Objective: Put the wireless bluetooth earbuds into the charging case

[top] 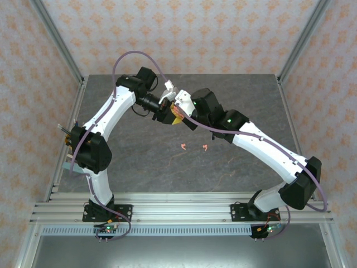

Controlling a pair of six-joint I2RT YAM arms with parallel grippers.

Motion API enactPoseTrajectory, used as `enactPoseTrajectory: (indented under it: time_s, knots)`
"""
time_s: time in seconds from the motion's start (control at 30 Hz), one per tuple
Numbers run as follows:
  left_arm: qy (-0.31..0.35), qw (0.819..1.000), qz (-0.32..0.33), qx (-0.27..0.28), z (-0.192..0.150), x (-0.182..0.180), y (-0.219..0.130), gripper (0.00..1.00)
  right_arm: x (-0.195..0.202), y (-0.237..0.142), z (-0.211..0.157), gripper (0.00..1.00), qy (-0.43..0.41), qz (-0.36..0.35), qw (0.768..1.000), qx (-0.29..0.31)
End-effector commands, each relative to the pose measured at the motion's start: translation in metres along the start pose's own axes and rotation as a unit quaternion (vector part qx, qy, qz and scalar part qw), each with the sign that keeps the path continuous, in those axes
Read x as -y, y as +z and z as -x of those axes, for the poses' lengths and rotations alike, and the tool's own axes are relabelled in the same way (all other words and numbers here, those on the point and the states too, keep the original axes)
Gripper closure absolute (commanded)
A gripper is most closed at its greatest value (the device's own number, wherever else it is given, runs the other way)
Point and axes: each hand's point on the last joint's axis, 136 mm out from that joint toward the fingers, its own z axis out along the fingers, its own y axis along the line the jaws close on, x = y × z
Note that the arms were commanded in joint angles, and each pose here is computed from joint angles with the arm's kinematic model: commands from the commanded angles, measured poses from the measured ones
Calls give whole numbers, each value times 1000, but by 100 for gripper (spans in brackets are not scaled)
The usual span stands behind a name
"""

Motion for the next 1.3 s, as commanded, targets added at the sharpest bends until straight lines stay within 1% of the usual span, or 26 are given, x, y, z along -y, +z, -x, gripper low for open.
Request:
enactPoseTrajectory:
  time_s: [0.0,0.1,0.13,0.2,0.27,0.33,0.43,0.57,0.67,0.73,0.77,0.9,0.97,1.0,1.07,1.17,1.27]
  knots:
    - [-7,1000,-4,-7,0,2,1,60,6,-8,13,100,5,-8,1000,14]
    - [-7,1000,-5,-6,0,3,1,65,6,-9,13,100,5,-9,1000,14]
    - [-8,1000,-6,-7,1,3,1,69,6,-9,13,100,5,-9,1000,15]
    - [-8,1000,-6,-7,1,4,1,71,6,-9,13,100,5,-9,1000,14]
    - [-8,1000,-6,-8,1,5,0,77,7,-9,13,100,5,-10,1000,14]
    - [-8,1000,-7,-8,1,5,0,87,8,-9,13,100,7,-14,1000,14]
    - [-10,1000,-7,-9,-1,4,1,92,13,-11,16,100,15,-24,999,17]
    - [-14,1000,-7,-10,-3,3,2,92,22,-15,20,100,31,-46,998,18]
    - [-17,1000,-6,-12,-5,1,3,93,33,-17,21,88,50,-73,996,12]
    - [-17,1000,0,-14,-7,0,2,93,39,-20,22,69,60,-89,994,8]
    - [-14,1000,3,-15,-7,0,2,93,43,-21,23,65,65,-97,993,8]
    - [-3,1000,25,-16,-6,-4,0,95,56,-34,26,55,108,-114,987,28]
    - [7,999,41,-15,-5,-7,-1,95,66,-43,26,51,139,-123,982,46]
    - [12,999,51,-14,-5,-9,-2,97,73,-47,24,49,157,-130,978,53]
    - [25,997,72,-10,-3,-12,-4,100,86,-54,20,47,193,-140,969,62]
    - [41,992,122,-1,1,-23,-9,100,107,-60,6,45,256,-161,951,62]
    - [52,982,180,13,6,-36,-16,100,123,-62,-12,44,312,-184,931,57]
